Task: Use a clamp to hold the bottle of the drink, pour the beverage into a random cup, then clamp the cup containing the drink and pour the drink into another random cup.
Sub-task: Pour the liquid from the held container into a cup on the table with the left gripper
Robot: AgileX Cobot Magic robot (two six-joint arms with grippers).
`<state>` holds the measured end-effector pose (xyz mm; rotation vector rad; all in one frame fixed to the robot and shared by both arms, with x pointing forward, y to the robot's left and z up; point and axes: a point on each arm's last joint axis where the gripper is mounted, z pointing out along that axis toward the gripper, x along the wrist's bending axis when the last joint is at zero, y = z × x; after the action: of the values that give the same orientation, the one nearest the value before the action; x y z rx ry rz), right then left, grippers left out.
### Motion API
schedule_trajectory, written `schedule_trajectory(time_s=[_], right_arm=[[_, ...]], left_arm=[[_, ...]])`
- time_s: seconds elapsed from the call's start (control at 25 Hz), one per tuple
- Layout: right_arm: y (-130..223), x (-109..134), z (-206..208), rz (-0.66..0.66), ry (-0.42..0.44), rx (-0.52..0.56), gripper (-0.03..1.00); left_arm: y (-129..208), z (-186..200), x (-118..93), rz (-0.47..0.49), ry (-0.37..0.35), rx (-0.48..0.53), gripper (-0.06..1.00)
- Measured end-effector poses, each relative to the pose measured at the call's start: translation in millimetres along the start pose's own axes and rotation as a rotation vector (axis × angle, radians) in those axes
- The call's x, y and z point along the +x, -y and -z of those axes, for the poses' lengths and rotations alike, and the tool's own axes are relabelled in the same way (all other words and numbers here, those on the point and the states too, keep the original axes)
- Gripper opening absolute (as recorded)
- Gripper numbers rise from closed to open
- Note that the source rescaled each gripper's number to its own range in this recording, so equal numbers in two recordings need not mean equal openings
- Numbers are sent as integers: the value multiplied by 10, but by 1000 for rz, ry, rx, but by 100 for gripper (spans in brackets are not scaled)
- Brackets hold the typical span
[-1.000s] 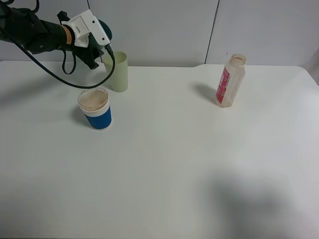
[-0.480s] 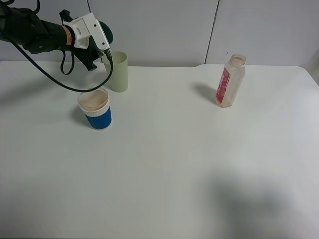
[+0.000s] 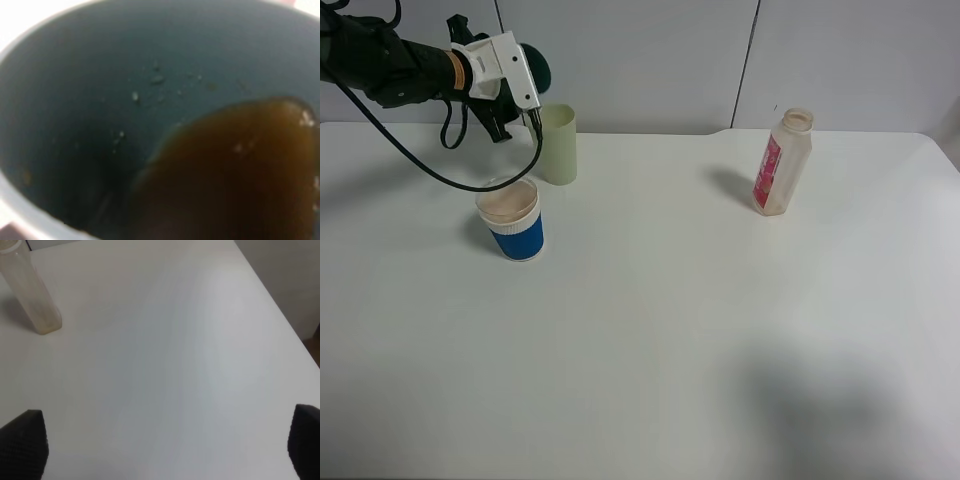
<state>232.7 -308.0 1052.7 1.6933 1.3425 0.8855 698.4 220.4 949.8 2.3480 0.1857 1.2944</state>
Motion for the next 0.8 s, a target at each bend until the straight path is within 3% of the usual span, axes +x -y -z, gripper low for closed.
schedule_trajectory(time_s=[0.8], right_arm=[[0,0,0,0,0,0,97]], left_arm=[[-3,0,-10,-121,11,-3,1]])
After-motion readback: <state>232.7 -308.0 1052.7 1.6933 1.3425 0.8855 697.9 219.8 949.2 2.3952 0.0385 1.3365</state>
